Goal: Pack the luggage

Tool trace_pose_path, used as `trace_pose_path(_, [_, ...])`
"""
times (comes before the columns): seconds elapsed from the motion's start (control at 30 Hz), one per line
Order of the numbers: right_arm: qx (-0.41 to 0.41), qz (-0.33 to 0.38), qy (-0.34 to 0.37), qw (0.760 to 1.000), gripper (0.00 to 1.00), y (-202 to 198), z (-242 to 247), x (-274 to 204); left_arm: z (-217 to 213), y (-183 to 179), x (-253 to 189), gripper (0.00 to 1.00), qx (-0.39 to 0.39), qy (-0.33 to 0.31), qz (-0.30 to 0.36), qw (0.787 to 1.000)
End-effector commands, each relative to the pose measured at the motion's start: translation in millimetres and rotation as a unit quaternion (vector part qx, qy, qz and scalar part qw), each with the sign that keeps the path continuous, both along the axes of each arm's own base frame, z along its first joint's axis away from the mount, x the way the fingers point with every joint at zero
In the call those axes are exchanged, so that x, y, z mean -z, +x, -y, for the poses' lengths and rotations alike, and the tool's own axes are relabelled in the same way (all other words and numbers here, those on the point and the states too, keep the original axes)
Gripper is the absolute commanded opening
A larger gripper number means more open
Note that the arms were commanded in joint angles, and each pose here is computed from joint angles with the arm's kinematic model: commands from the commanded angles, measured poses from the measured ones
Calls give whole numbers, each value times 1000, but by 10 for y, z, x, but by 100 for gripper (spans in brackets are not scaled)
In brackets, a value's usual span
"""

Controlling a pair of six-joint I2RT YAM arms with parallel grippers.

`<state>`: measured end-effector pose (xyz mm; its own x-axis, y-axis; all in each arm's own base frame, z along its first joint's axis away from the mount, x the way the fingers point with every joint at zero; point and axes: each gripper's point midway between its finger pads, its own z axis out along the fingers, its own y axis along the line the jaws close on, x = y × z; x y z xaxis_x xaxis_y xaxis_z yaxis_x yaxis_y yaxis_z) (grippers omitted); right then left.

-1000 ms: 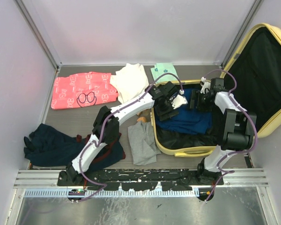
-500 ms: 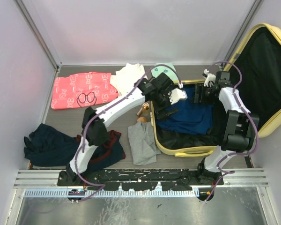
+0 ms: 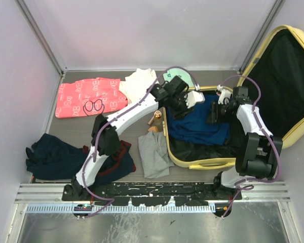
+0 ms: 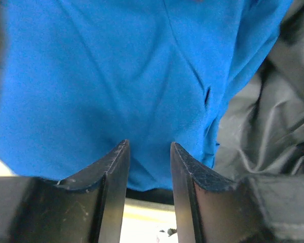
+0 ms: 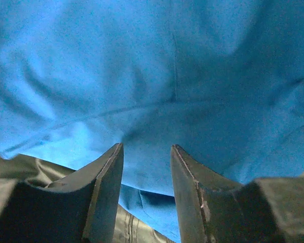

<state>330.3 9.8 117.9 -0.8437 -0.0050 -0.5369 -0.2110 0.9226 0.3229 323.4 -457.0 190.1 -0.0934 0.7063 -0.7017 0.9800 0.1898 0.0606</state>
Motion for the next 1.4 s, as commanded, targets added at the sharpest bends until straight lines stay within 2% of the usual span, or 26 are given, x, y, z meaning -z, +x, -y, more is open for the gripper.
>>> trace_pose_path(0.0, [-11,-51,-22,998,47,-247,38,320,-85,-175,484,38,39,60,-12,997])
trace_pose_path(0.17, [5,-82,-49,995,46,-299,147,615,-271,-254,1048,36,50,133,1,990])
trace_pose_path(0.3, [25,-79,-64,995,46,-74,255,773,-362,-9,1359,40,22,192,44,980])
trace_pose_path(0.37, [35,-70,-68,995,46,78,299,804,-366,127,1371,44,3,201,62,978])
trace_pose_path(0.53, [45,-32,-79,995,47,430,393,642,-249,301,1091,53,-23,166,72,983])
trace_pose_path(0.7, [15,-2,-62,998,49,371,286,252,-187,130,439,68,-8,91,46,995])
trace_pose_path(0.8, [-11,26,-43,999,56,267,159,-59,-199,-109,-6,80,11,40,25,999])
trace_pose_path(0.9, [-31,54,-23,998,69,169,33,-365,-303,-262,-355,92,14,10,17,1000])
trace_pose_path(1.0, [-35,83,-7,996,80,122,-48,-646,-522,-298,-658,99,-5,-17,6,1000])
trace_pose_path(1.17, [-20,120,27,992,98,176,-157,-1035,-1086,-24,-826,98,-80,-41,-26,996])
trace_pose_path(1.37, [-15,162,63,985,99,352,-463,-1426,-2165,679,-464,99,-210,-10,-55,976])
